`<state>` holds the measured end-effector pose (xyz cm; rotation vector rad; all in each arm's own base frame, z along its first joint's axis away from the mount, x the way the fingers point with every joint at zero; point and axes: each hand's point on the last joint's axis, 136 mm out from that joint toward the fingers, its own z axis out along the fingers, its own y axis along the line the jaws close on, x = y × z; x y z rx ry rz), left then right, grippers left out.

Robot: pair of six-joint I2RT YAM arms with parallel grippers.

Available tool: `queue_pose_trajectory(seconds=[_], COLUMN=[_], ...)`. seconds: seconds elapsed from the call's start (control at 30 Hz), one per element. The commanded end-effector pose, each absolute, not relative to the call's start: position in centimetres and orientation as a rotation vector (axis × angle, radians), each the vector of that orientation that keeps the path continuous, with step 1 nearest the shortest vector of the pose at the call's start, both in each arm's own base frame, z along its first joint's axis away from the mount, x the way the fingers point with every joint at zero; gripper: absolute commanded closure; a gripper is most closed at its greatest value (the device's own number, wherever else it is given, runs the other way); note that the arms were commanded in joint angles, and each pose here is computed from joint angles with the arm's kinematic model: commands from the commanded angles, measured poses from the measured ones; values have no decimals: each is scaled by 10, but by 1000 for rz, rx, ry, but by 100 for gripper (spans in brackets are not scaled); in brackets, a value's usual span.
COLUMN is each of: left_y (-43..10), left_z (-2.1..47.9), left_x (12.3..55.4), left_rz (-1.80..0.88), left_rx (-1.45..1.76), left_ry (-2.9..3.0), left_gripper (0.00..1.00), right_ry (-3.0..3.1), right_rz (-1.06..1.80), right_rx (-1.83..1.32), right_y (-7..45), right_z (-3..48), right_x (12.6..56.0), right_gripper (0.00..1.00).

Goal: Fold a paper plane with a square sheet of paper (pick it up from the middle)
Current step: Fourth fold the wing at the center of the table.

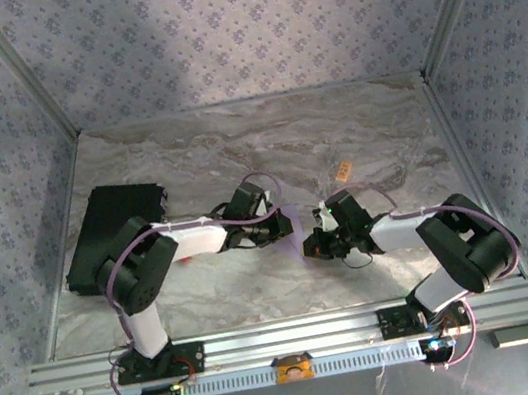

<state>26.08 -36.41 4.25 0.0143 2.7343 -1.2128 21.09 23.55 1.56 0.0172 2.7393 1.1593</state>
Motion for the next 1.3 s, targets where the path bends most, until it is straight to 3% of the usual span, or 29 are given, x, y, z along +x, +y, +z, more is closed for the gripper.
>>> queue_pose_trajectory(seconds=[0.0,0.43,1.27], left_y=[-369,-341,-286], left_z=[35,8,1], left_x=[272,314,371], left_rz=[-1239,-1157,-958], left_rx=[47,-102,-230], left_ry=[2731,2753,2787], left_gripper=[91,91,93], right_ry=[2980,2984,2987], right_rz=[903,910,935], right_rx=[138,131,120], right_y=[193,192,193], right_z=[-33,-33,-31], right_x=[172,169,167], right_gripper=[100,100,100])
